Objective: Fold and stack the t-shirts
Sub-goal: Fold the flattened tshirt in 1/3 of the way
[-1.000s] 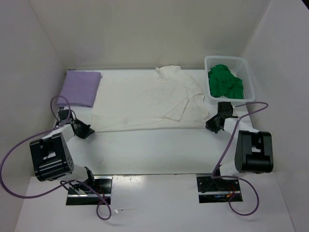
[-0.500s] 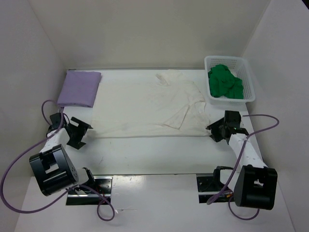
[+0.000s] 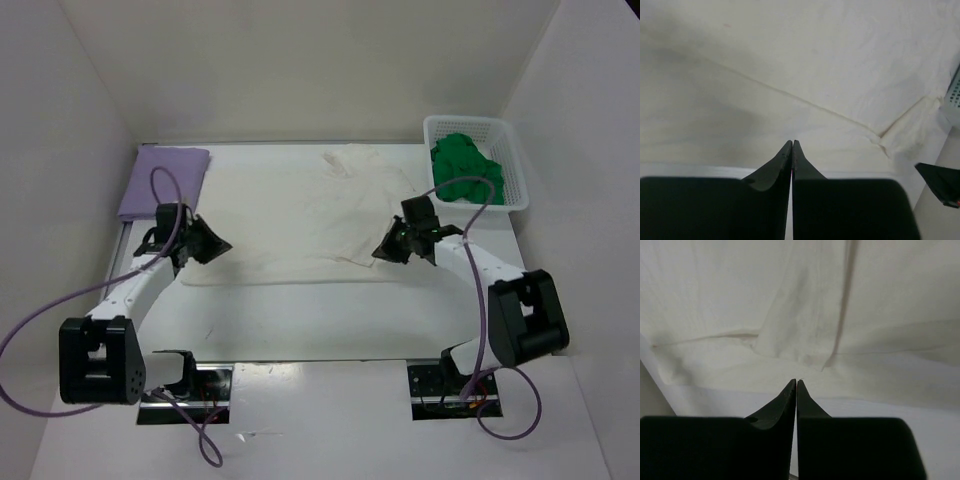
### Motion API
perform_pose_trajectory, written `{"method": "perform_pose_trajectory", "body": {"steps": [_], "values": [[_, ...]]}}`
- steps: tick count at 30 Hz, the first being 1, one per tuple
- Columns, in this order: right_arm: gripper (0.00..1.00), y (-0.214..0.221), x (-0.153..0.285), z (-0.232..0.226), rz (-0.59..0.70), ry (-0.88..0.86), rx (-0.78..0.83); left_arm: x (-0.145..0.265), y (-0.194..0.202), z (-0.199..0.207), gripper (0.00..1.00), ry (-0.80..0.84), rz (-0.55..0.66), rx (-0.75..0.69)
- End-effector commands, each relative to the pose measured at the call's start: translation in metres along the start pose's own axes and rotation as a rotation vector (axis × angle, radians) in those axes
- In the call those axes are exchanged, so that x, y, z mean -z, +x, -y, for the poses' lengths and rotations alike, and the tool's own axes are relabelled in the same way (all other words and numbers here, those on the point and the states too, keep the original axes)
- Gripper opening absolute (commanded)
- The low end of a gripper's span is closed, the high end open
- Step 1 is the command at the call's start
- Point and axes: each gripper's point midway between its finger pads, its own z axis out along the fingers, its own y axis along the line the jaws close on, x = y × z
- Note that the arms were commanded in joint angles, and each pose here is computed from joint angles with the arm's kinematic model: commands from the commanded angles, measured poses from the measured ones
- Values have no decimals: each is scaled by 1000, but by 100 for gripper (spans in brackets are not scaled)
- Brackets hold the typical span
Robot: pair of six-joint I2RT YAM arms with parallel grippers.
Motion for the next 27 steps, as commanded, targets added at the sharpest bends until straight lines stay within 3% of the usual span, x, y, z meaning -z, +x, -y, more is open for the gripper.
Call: {"method": "perform_pose_trajectory", "body": {"steps": [1,3,4,7,12,22,27], "values": [[5,20,-26,-18,-60,-59,69,-17,11,54,4,113,-9,-97],[20,31,-33,-19,-80,-47,77,-33,36,65,7,133,-89,-109],[38,27,-34,-20,-63,-49,79,-35,57,82,13,173,-135,-148],[47,22,-37,-13,-27,-19,79,-44,99,98,14,188,-215,-205],[47,30,-50,3,-49,26,73,-56,125,88,15,145,-261,-216],[41,26,-47,16,-9,96,30,-55,106,67,16,94,-205,-202],[35,41,-56,21,-79,87,34,-58,94,49,16,53,-188,-178]]}}
